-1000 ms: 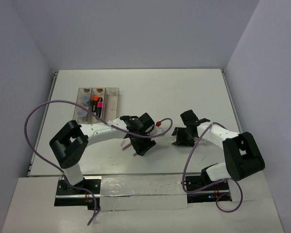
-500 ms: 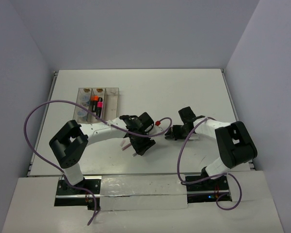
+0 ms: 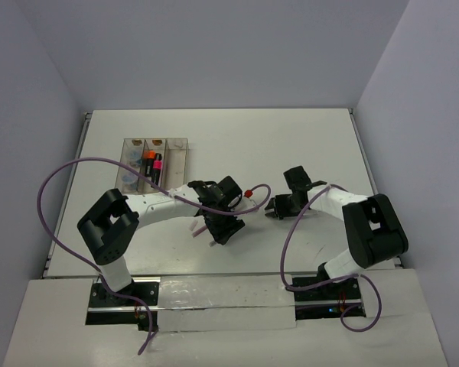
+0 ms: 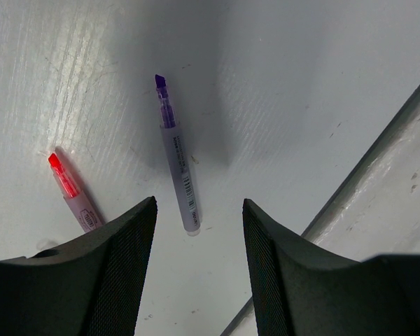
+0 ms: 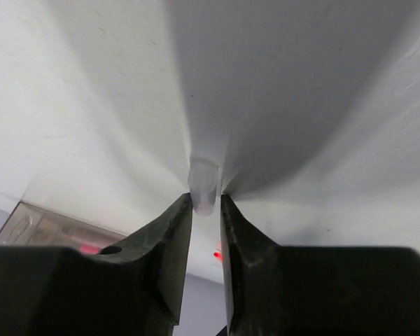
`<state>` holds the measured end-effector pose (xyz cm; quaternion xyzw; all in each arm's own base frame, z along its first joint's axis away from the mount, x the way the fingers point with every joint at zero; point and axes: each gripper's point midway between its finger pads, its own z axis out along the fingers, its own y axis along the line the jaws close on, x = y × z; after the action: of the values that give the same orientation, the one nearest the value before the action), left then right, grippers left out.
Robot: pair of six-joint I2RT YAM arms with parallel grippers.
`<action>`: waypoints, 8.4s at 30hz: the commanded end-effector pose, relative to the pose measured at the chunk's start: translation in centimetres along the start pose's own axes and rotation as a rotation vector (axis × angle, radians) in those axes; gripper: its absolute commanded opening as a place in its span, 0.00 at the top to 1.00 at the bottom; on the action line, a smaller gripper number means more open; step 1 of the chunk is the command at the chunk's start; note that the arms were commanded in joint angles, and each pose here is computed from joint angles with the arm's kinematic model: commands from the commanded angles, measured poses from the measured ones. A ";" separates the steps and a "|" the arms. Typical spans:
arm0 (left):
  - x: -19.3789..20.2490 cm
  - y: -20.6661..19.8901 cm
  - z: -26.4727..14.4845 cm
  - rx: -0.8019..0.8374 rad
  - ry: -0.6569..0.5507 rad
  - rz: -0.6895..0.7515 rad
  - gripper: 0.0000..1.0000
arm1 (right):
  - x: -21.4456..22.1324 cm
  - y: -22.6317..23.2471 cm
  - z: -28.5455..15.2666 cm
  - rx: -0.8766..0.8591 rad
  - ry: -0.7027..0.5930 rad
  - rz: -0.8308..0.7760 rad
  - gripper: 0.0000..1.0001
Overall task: Sort the stationery into containers
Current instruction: Pick up the pen cap from the center of the board, then pick up the pen from the center of the board, then close the pen cap on the pen.
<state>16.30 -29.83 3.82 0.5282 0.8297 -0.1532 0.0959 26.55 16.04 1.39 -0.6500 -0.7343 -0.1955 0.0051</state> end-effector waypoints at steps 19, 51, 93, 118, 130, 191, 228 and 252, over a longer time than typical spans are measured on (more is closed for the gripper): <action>-0.6 0.0 -1.4 0.025 -0.041 0.004 0.40 | -4.3 -2.5 0.9 0.104 -0.188 -0.014 0.89; -1.0 0.3 2.0 -0.012 0.010 -0.009 0.43 | -4.7 7.0 -4.9 -0.329 -0.371 -0.283 1.00; -11.5 -0.3 -16.6 0.202 -0.584 0.032 1.00 | 4.1 16.3 -29.9 -1.227 -0.698 -1.099 1.00; -11.3 -0.5 -26.8 0.171 -0.723 -0.002 1.00 | 18.1 8.7 -35.3 -1.672 -0.423 -1.682 1.00; -12.2 0.1 -27.8 0.154 -0.753 -0.006 1.00 | 20.3 8.5 -34.3 -1.692 -0.231 -1.684 1.00; -12.1 0.7 -27.7 0.114 -0.763 -0.018 1.00 | 19.8 9.5 -33.0 -1.634 -0.242 -1.630 1.00; -14.6 1.2 -30.2 0.088 -0.841 -0.001 1.00 | 20.0 8.2 -29.1 -1.593 -0.043 -1.562 1.00; -16.8 3.7 -30.5 0.016 -0.866 0.015 1.00 | 20.4 8.2 -26.8 -1.497 -0.030 -1.600 1.00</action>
<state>24.52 -30.67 31.91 0.4230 0.7629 -0.3557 0.3353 26.67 26.57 36.42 0.1308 -0.6088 -0.5186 -0.5860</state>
